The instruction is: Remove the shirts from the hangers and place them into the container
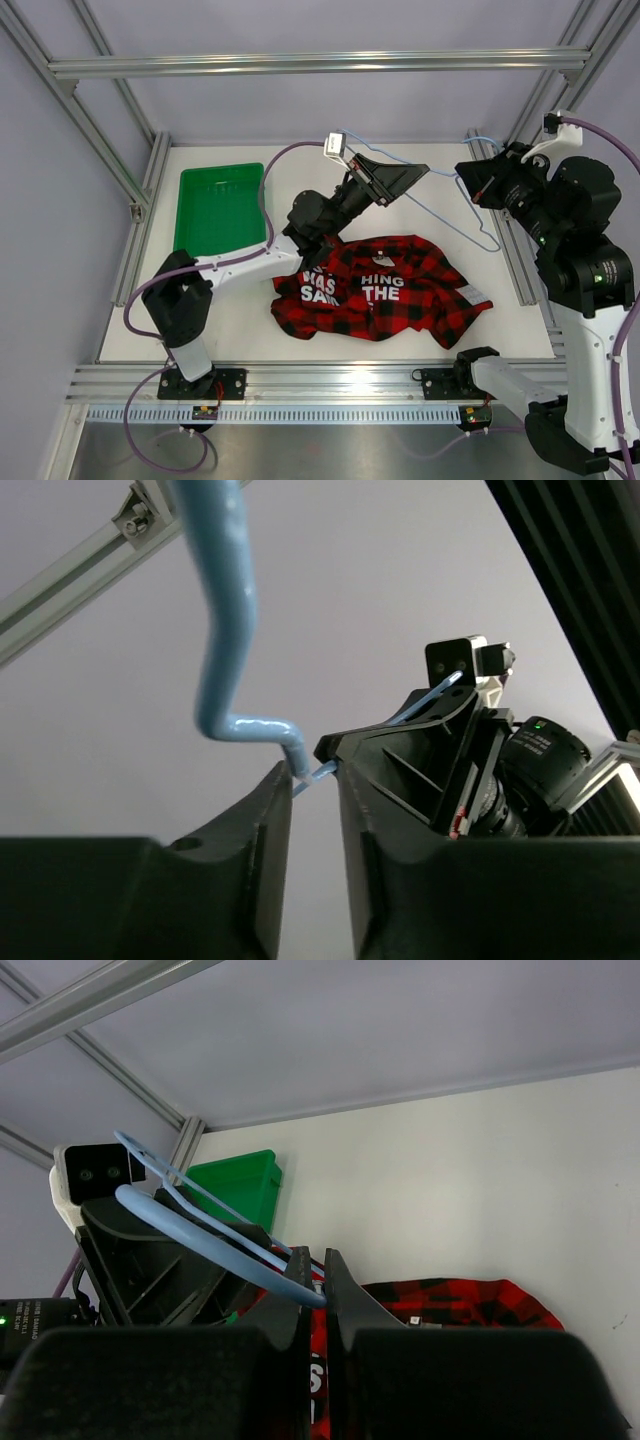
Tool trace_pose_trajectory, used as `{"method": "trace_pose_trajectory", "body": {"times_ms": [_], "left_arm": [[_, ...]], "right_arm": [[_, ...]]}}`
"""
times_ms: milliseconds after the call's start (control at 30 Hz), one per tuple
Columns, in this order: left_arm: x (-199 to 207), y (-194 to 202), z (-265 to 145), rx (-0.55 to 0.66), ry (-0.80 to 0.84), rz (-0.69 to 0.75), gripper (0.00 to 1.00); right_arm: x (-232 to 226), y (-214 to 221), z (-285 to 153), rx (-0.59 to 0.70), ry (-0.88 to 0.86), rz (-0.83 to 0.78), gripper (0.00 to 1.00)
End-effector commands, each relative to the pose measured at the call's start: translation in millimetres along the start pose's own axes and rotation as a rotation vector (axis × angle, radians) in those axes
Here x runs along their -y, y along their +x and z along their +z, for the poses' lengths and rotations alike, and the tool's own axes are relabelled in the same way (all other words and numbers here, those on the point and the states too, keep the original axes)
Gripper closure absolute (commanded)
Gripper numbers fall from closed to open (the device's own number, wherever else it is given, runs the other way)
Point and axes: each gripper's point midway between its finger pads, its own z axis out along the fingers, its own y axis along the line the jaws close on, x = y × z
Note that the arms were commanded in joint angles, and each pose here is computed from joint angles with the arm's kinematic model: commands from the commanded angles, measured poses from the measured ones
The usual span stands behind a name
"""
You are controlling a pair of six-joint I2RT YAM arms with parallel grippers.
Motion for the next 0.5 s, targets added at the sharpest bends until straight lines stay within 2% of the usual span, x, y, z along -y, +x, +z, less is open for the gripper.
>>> {"method": "trace_pose_trajectory", "body": {"times_ms": [0, 167, 467], "left_arm": [[15, -13, 11, 0.051, 0.044, 0.028, 0.78], [13, -17, 15, 0.059, 0.037, 0.028, 1.00], [5, -26, 16, 0.045, 0.010, 0.041, 1.00]], "right_arm": [[-8, -12, -11, 0.047, -0.031, -0.026, 1.00], [-10, -13, -14, 0.043, -0.039, -0.031, 1.00], [-15, -7, -19, 0.013, -0.072, -0.053, 1.00]]}}
